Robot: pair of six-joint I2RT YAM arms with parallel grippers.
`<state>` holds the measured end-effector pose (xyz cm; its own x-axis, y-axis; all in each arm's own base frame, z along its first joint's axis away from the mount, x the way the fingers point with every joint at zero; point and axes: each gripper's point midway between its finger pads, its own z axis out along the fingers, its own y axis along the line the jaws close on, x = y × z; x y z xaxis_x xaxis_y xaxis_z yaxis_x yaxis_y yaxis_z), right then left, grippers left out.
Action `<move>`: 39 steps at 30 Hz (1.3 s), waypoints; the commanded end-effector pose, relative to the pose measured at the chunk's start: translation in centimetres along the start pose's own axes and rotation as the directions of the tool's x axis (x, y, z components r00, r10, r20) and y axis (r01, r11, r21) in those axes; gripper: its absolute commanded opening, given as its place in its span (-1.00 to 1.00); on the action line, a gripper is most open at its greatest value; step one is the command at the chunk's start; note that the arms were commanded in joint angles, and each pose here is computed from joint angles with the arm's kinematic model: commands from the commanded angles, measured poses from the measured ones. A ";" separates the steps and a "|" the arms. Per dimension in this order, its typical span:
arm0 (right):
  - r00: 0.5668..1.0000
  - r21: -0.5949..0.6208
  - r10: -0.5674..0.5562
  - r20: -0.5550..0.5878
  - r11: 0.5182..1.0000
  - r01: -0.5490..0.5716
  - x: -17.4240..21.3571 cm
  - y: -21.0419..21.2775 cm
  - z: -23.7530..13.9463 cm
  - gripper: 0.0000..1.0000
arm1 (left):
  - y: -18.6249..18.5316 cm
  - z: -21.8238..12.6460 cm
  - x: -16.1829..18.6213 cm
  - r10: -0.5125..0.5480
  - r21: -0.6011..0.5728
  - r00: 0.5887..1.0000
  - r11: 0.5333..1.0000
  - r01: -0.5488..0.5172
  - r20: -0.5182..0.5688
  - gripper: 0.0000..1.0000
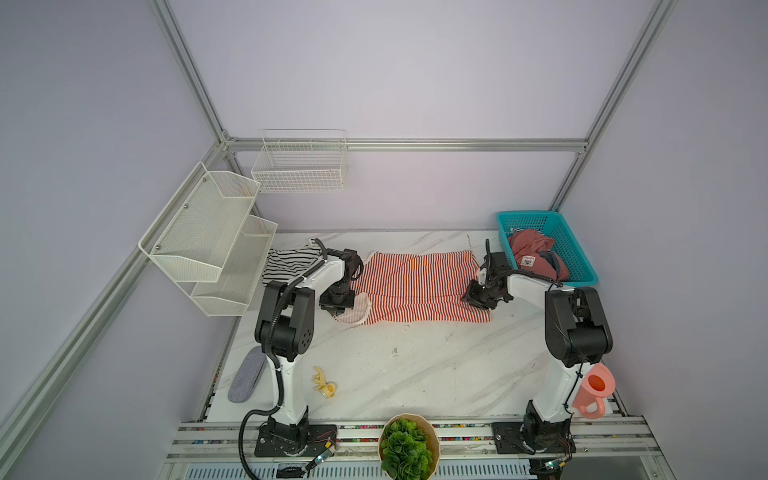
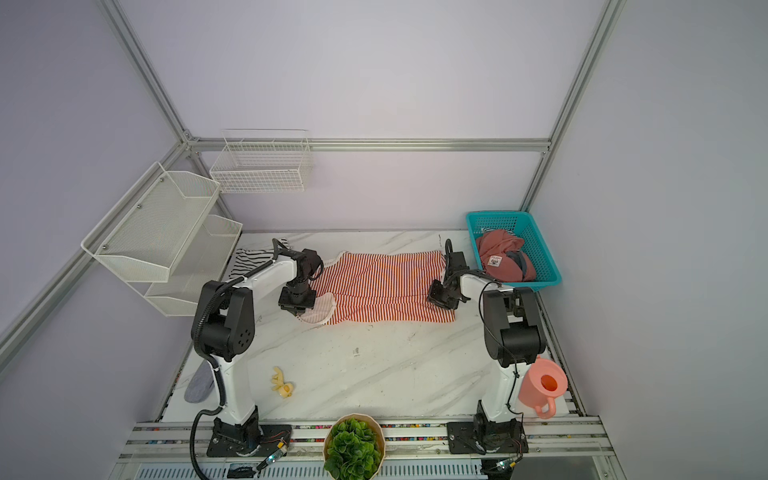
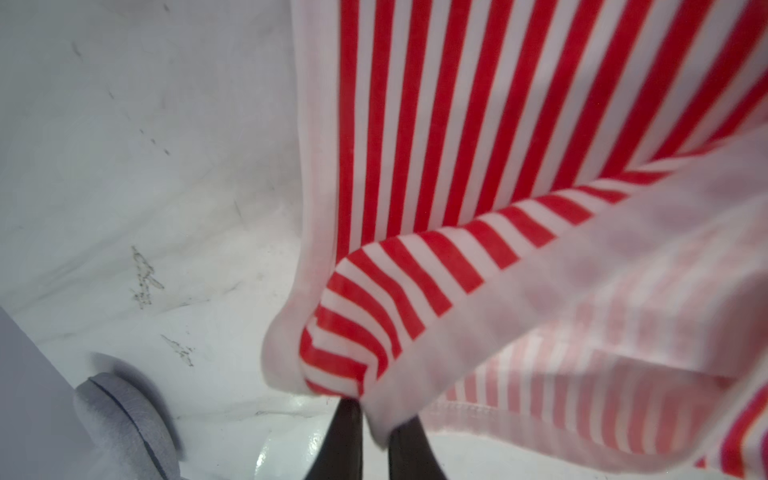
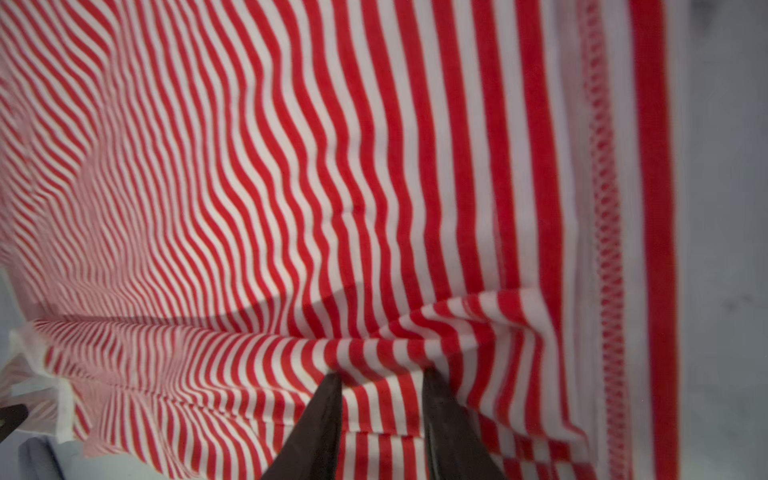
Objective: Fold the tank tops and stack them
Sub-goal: 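Grasp the tank top's side edge with left gripper while right holds the opposite edge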
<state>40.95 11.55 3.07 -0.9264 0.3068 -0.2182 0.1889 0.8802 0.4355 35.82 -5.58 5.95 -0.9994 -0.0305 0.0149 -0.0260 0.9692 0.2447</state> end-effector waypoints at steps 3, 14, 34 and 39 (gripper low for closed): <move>0.997 0.044 0.008 -0.075 0.999 -0.005 2.0 -1.9 2.6 -0.28 | 2.2 -1.5 -1.7 -0.001 -0.049 1.000 0.999 0.000 -0.003 -0.86; 0.997 0.063 0.005 -0.083 0.998 0.001 2.5 -2.6 3.2 -0.26 | 5.8 1.5 -1.8 -0.038 -0.091 0.991 0.995 0.027 -0.125 -0.62; 0.999 0.003 -0.034 -0.012 0.999 0.034 0.7 0.3 -1.2 -0.24 | 5.1 -10.3 -2.7 -0.089 0.093 0.986 0.993 0.076 0.142 0.44; 0.999 -0.008 -0.043 0.008 0.999 0.043 0.1 1.0 -1.9 -0.25 | -3.7 -11.4 -3.5 -0.009 0.276 0.978 0.960 -0.050 0.210 0.21</move>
<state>40.93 11.95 4.03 -0.9296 0.2823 -0.2371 0.1523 0.8797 0.4504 38.01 -5.39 15.51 -0.9917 -0.0360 -0.1233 -0.0527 0.9896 0.1342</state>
